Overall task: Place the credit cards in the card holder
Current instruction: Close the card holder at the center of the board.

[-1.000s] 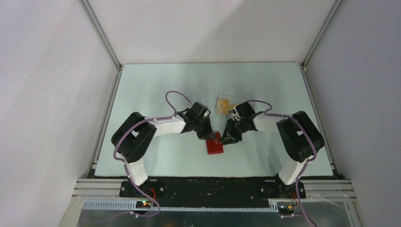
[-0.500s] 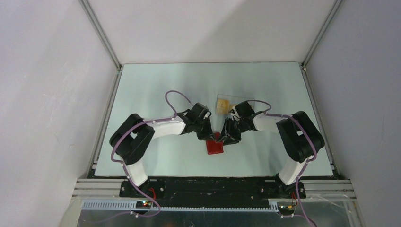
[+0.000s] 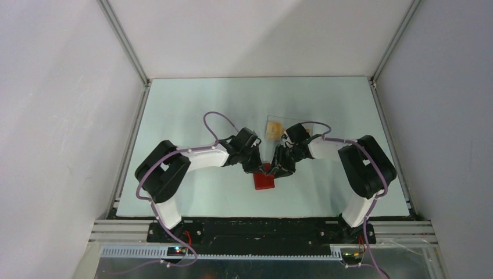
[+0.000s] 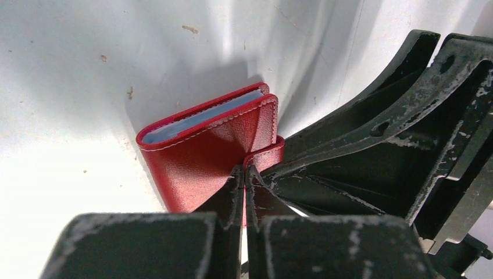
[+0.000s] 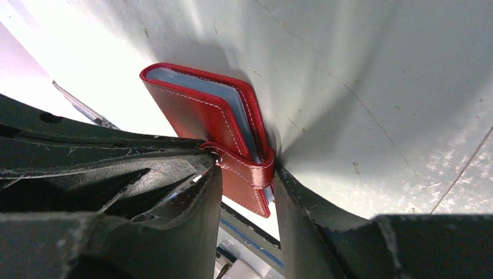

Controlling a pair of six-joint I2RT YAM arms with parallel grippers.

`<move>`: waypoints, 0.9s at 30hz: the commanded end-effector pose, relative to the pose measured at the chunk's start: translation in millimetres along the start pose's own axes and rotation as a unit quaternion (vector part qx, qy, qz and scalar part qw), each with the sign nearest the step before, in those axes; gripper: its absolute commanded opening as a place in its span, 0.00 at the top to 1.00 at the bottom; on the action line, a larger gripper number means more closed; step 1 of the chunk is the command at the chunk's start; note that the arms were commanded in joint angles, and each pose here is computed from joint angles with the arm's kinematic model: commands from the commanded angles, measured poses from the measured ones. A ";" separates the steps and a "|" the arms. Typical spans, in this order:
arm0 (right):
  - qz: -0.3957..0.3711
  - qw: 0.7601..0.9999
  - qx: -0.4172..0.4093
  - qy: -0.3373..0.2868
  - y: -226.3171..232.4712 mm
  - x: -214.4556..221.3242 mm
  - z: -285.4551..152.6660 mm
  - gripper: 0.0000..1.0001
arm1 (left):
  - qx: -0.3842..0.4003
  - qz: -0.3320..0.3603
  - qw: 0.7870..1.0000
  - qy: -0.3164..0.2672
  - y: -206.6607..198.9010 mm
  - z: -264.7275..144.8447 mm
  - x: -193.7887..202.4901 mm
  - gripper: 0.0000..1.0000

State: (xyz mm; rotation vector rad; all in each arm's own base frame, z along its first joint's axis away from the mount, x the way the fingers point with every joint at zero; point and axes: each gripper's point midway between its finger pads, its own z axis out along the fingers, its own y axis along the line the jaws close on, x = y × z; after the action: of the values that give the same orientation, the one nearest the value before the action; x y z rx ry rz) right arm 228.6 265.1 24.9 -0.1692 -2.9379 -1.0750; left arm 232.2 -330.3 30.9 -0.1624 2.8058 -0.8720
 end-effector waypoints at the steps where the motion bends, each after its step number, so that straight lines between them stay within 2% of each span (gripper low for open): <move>1: -0.015 0.999 0.050 -0.010 -9.9 -5.4 11.5 0.58 | -0.018 0.007 1.000 0.002 4.4 6.3 6.5 1.00; 13: -0.033 0.992 0.122 -0.002 -20.7 -2.0 33.7 0.63 | -0.063 0.009 0.998 0.007 25.3 9.4 15.8 1.00; 19: -0.041 0.991 0.129 0.003 -19.3 0.0 36.6 0.64 | -0.051 0.026 0.998 0.007 12.5 6.3 14.3 1.00; 27: -0.060 0.992 0.113 -0.015 -2.1 -2.2 15.8 0.59 | -0.079 0.061 0.995 -0.025 7.6 -13.7 -4.4 1.00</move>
State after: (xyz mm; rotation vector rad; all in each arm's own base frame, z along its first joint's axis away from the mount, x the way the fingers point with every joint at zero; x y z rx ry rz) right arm 223.5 275.4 20.4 -0.0842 -2.9859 -0.8138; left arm 234.0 -324.7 31.2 -0.1304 2.8067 -0.7308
